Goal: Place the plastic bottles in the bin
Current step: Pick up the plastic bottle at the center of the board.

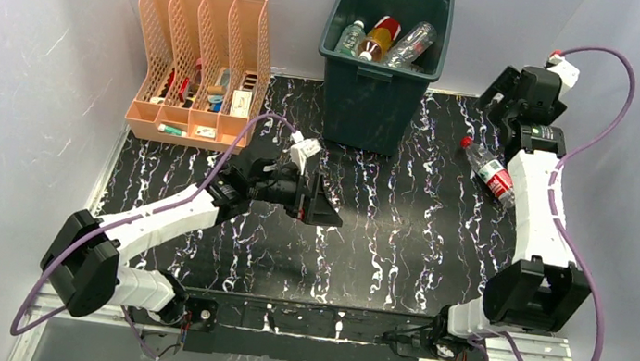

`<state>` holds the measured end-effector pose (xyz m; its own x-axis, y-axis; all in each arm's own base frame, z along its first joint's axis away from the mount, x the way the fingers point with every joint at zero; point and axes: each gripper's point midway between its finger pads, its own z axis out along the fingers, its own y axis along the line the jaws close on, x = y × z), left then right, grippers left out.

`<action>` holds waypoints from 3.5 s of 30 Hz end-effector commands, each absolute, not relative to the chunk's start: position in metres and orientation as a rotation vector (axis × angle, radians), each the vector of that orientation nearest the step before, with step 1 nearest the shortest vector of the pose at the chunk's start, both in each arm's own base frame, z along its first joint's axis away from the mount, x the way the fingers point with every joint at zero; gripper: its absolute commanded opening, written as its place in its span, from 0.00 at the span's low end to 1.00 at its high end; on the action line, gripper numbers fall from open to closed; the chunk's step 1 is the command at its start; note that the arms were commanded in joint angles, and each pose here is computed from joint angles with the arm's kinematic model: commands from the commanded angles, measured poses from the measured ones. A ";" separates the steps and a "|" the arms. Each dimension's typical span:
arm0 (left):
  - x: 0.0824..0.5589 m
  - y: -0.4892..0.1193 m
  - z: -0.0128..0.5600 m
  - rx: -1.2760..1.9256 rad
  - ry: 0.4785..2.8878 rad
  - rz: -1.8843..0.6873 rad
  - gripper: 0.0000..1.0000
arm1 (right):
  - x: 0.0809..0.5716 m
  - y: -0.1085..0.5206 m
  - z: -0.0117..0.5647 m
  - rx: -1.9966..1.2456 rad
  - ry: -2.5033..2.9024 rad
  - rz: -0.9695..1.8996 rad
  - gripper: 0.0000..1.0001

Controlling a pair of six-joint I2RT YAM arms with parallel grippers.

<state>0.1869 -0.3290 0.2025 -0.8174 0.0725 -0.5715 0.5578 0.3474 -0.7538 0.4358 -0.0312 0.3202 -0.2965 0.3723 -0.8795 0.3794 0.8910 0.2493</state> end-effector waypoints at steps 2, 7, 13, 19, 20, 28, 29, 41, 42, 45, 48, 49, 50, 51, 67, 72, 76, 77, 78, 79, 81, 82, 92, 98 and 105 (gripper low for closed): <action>0.172 -0.336 0.203 0.604 2.207 -1.503 0.98 | 0.445 -0.077 0.299 0.701 1.872 -0.118 0.98; 0.165 -0.341 0.202 0.629 2.213 -1.497 0.98 | 0.458 -0.102 0.258 0.793 1.907 -0.175 0.98; 0.159 -0.344 0.195 0.639 2.233 -1.478 0.98 | 0.471 -0.111 0.223 0.847 1.945 -0.227 0.98; 0.155 -0.345 0.195 0.649 2.231 -1.476 0.98 | 0.485 -0.124 0.196 0.850 1.967 -0.320 0.98; 0.154 -0.345 0.195 0.650 2.228 -1.475 0.98 | 0.487 -0.127 0.187 0.850 1.983 -0.344 0.98; 0.153 -0.345 0.192 0.647 2.235 -1.468 0.98 | 0.485 -0.132 0.139 0.865 2.072 -0.418 0.98; 0.153 -0.344 0.193 0.648 2.233 -1.469 0.98 | 0.483 -0.132 0.133 0.868 2.082 -0.424 0.98; 0.151 -0.346 0.195 0.655 2.226 -1.467 0.98 | 0.470 -0.115 0.100 0.876 2.156 -0.352 0.98; 0.151 -0.346 0.195 0.655 2.226 -1.467 0.98 | 0.470 -0.109 0.100 0.870 2.161 -0.336 0.98; 0.150 -0.347 0.196 0.657 2.222 -1.467 0.98 | 0.466 -0.092 0.096 0.843 2.186 -0.311 0.98; 0.148 -0.347 0.197 0.660 2.222 -1.465 0.98 | 0.459 -0.076 0.094 0.814 2.198 -0.282 0.96; 0.147 -0.348 0.198 0.661 2.221 -1.464 0.98 | 0.456 -0.072 0.094 0.806 2.198 -0.276 0.95; 0.146 -0.347 0.198 0.661 2.220 -1.462 0.98 | 0.454 -0.067 0.095 0.799 2.199 -0.263 0.95; 0.146 -0.347 0.198 0.661 2.222 -1.460 0.98 | 0.452 -0.063 0.096 0.793 2.198 -0.249 0.94; 0.142 -0.347 0.197 0.684 2.221 -1.433 0.98 | 0.540 -0.103 0.168 0.678 1.962 -0.453 0.97; 0.144 -0.348 0.198 0.694 2.229 -1.422 0.98 | 0.565 -0.118 0.141 0.716 2.016 -0.493 0.98; 0.145 -0.351 0.197 0.703 2.228 -1.430 0.98 | 0.557 -0.132 0.125 0.774 2.036 -0.471 0.98; 0.144 -0.351 0.196 0.707 2.228 -1.434 0.98 | 0.554 -0.132 0.123 0.777 2.042 -0.469 0.98; 0.144 -0.352 0.195 0.708 2.229 -1.439 0.98 | 0.549 -0.134 0.120 0.787 2.046 -0.470 0.98; 0.144 -0.352 0.194 0.707 2.228 -1.443 0.98 | 0.546 -0.134 0.119 0.790 2.048 -0.463 0.98; 0.143 -0.352 0.195 0.707 2.226 -1.451 0.98 | 0.539 -0.133 0.115 0.790 2.055 -0.452 0.98; 0.143 -0.352 0.195 0.706 2.226 -1.455 0.98 | 0.535 -0.131 0.114 0.793 2.060 -0.441 0.98; 0.137 -0.346 0.201 0.682 2.210 -1.448 0.98 | 0.488 -0.101 0.101 0.810 2.112 -0.307 0.97; 0.135 -0.346 0.201 0.670 2.213 -1.446 0.98 | 0.454 -0.076 0.118 0.834 2.093 -0.195 0.97; 0.132 -0.347 0.201 0.661 2.224 -1.431 0.98 | 0.418 -0.036 0.126 0.751 2.115 -0.124 0.97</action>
<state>0.1377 -0.3485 0.1911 -0.8097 0.1786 -0.5590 0.5816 0.3718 -0.7235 0.4250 -0.0581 0.1117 -0.4699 0.4688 -0.7479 0.5961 0.7935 0.1228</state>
